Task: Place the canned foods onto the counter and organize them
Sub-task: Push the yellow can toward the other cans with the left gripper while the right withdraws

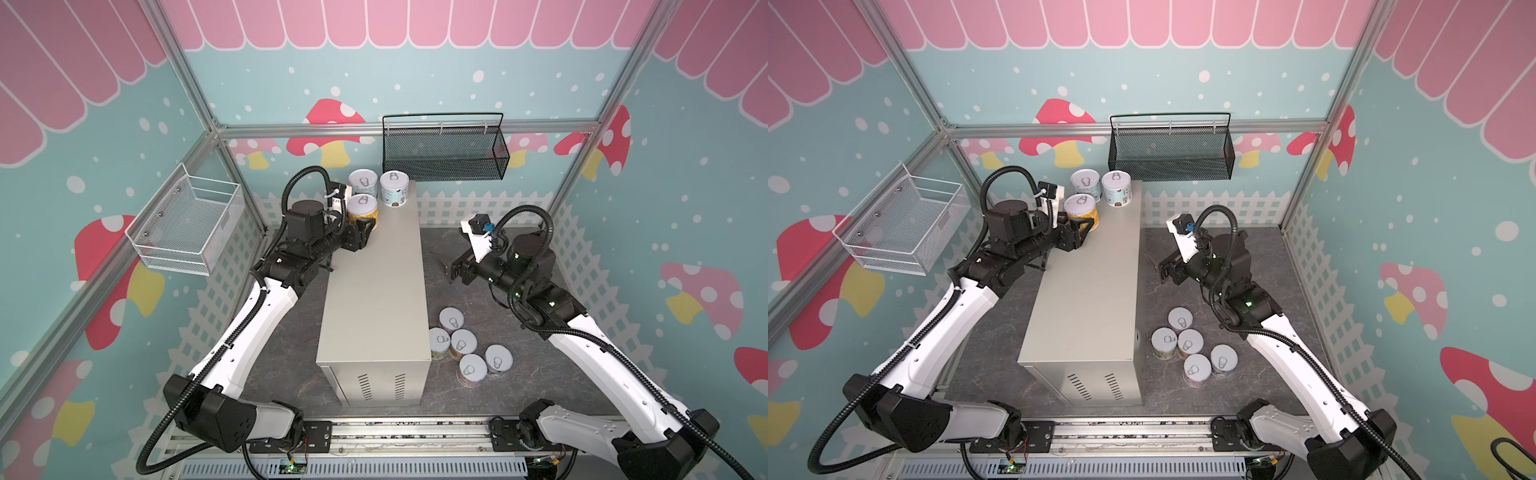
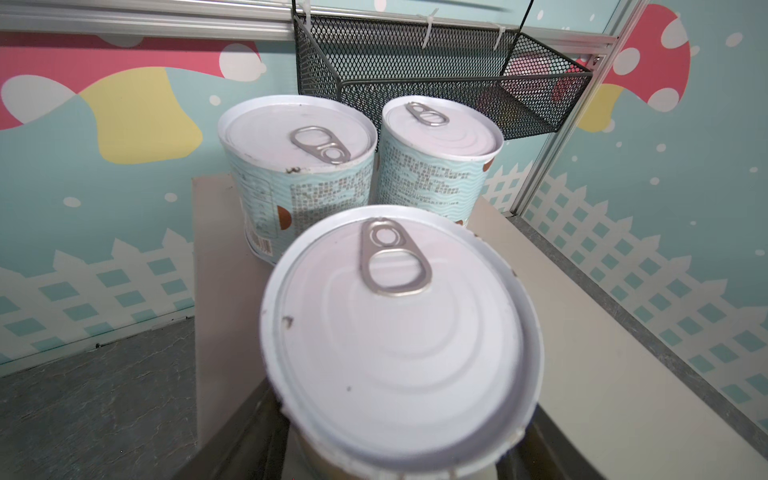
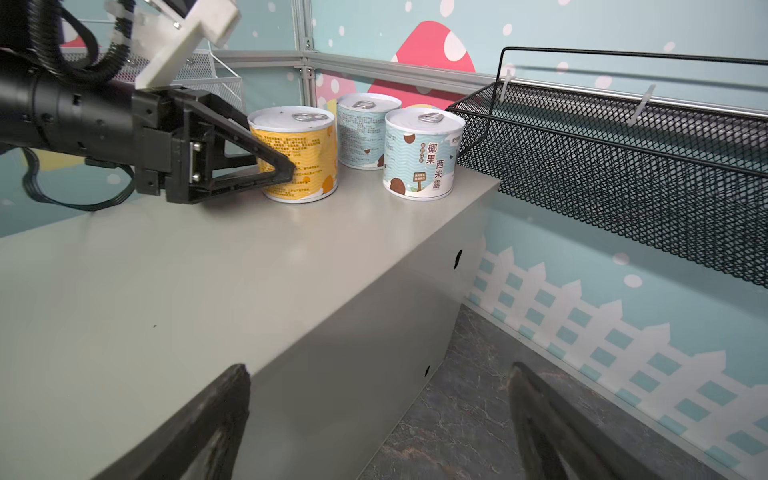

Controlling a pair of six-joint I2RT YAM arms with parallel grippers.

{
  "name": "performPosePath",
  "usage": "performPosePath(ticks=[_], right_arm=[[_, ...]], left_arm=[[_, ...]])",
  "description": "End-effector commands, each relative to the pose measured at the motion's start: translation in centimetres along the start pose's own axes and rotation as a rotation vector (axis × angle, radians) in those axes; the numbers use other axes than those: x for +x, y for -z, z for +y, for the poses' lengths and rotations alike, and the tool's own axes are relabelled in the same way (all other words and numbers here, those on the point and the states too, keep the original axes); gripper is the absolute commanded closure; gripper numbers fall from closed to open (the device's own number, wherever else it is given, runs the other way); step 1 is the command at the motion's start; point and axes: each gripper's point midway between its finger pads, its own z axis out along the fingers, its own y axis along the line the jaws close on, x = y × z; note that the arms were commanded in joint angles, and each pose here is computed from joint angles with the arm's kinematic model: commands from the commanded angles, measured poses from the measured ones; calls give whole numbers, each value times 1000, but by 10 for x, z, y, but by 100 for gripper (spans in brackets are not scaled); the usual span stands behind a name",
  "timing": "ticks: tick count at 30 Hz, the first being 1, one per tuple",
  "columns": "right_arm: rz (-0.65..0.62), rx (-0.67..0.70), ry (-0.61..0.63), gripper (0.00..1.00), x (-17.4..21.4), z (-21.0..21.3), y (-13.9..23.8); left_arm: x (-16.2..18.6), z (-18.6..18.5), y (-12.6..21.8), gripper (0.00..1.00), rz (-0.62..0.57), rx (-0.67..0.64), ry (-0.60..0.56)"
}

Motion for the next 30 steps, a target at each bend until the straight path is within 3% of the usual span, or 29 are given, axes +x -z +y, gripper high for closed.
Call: performPosePath(ticks=[1, 30], right_arm=[[-28, -23, 22, 3, -2, 6, 7], [-10, -23, -8, 2, 11, 8, 14]], left_arm=[[10, 8, -7, 32, 41, -23, 13], [19, 14, -20, 32, 68, 22, 42]])
